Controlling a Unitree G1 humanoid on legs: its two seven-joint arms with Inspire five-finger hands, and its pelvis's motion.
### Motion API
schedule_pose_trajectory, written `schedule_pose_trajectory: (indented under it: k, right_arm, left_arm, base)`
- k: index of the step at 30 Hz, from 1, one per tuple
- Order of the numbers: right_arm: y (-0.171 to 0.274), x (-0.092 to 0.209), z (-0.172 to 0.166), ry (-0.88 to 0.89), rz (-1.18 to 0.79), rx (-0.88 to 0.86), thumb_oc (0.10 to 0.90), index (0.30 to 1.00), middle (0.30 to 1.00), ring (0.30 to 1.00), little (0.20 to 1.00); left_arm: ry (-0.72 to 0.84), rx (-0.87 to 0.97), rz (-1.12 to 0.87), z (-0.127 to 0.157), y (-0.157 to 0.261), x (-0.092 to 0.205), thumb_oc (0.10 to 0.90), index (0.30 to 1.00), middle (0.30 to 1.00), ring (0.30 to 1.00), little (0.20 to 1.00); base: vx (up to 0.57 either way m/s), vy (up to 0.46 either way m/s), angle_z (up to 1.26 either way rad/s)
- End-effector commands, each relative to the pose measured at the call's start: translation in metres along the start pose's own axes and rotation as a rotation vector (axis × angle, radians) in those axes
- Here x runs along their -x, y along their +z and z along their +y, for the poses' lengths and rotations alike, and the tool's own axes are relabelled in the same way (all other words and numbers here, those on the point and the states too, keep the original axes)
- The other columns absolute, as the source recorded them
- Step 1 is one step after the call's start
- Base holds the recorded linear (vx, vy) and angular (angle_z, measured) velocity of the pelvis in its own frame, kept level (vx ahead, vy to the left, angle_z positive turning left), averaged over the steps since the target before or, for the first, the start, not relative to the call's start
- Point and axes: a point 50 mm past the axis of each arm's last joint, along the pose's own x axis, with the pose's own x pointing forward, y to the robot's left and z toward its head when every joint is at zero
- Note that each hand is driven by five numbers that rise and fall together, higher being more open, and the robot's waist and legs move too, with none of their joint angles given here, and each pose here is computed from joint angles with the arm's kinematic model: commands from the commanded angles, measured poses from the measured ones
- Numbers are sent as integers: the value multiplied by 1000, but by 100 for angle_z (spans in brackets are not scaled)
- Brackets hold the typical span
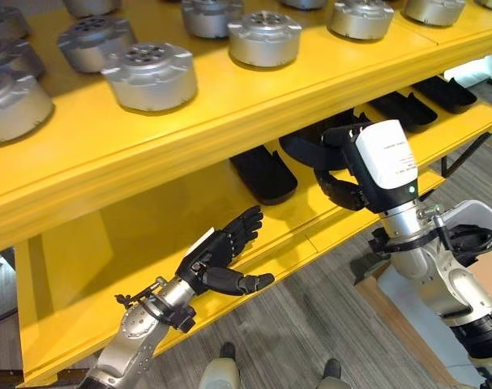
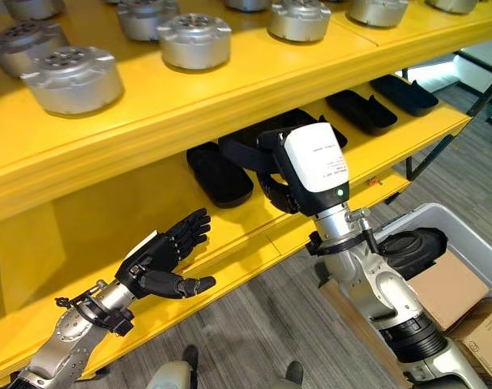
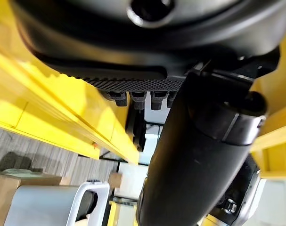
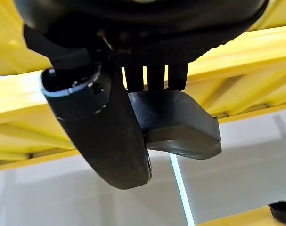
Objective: Move parts from the plastic box to the shelf.
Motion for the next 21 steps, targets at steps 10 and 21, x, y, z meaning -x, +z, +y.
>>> schedule_pose_trajectory:
  k: [10,21]
  right_arm:
    - [11,-12,-45,-189,-216,121,400,300,300,300,300]
    - [16,-6,-41,-185,-254,217,400,300,300,300,300]
  left_arm:
    - [-29,109,-250,-14,25,-10,900,1000,1000,1000,1000]
    - [-144,102,-210,-23,25,-22,900,1000,1000,1000,1000]
  base:
    - [60,13,45]
    - [-72,-72,83]
